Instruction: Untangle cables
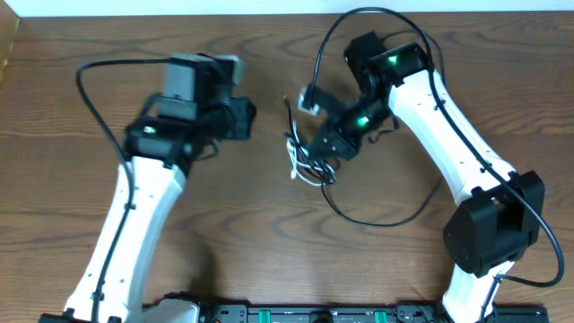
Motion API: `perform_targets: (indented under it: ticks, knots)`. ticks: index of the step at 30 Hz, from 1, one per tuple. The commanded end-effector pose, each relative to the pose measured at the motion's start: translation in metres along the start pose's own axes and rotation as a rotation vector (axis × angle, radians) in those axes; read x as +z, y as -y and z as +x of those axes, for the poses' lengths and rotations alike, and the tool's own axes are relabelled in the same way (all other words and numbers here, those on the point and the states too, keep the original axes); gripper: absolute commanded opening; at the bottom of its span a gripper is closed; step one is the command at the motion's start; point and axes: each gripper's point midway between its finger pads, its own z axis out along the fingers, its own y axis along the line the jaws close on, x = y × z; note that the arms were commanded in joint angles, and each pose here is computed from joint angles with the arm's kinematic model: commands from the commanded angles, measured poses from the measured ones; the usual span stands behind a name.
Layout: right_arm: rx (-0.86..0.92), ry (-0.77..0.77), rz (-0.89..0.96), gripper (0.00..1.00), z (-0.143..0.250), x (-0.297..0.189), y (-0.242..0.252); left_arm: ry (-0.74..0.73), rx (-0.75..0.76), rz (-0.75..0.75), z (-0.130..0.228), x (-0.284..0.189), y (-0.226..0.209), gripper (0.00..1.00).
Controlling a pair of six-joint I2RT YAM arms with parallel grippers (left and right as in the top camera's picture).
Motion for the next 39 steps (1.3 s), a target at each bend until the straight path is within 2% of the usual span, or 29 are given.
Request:
perform_targets:
  ticks: [1, 4, 6, 7, 11, 16, 21, 33, 39]
  knots:
    - [-0.344, 0.003, -0.052, 0.01, 0.009, -0.014, -0.022, 0.004, 0.071, 0.264, -0.004, -0.007, 0.006, 0.48]
    - [-0.477, -0.025, -0.104, 0.01, 0.020, -0.014, -0.035, 0.013, 0.146, 0.514, -0.002, -0.010, 0.026, 0.56]
    - [-0.536, -0.022, -0.138, 0.01, 0.023, -0.015, -0.042, 0.001, 0.176, 0.599, 0.003, -0.006, 0.034, 0.61]
    - [-0.562, -0.008, -0.159, 0.01, 0.024, -0.016, -0.047, -0.019, 0.212, 0.689, 0.012, 0.001, 0.044, 0.63]
    - [-0.544, 0.062, -0.169, 0.01, 0.017, -0.023, -0.048, -0.066, 0.269, 0.806, 0.031, 0.014, 0.059, 0.64]
    - [-0.503, 0.119, -0.154, 0.01, 0.014, -0.036, -0.039, -0.105, 0.315, 0.854, 0.046, 0.026, 0.068, 0.64]
    - [-0.480, 0.143, -0.145, 0.01, 0.014, -0.042, -0.035, -0.029, 0.411, 0.954, 0.044, 0.017, 0.084, 0.64]
    - [-0.467, 0.149, -0.145, 0.01, 0.013, -0.043, -0.034, 0.095, 0.523, 1.022, 0.027, 0.013, 0.102, 0.64]
    - [-0.464, 0.148, -0.146, 0.01, 0.013, -0.043, -0.035, -0.007, 0.599, 0.912, 0.047, 0.036, 0.108, 0.64]
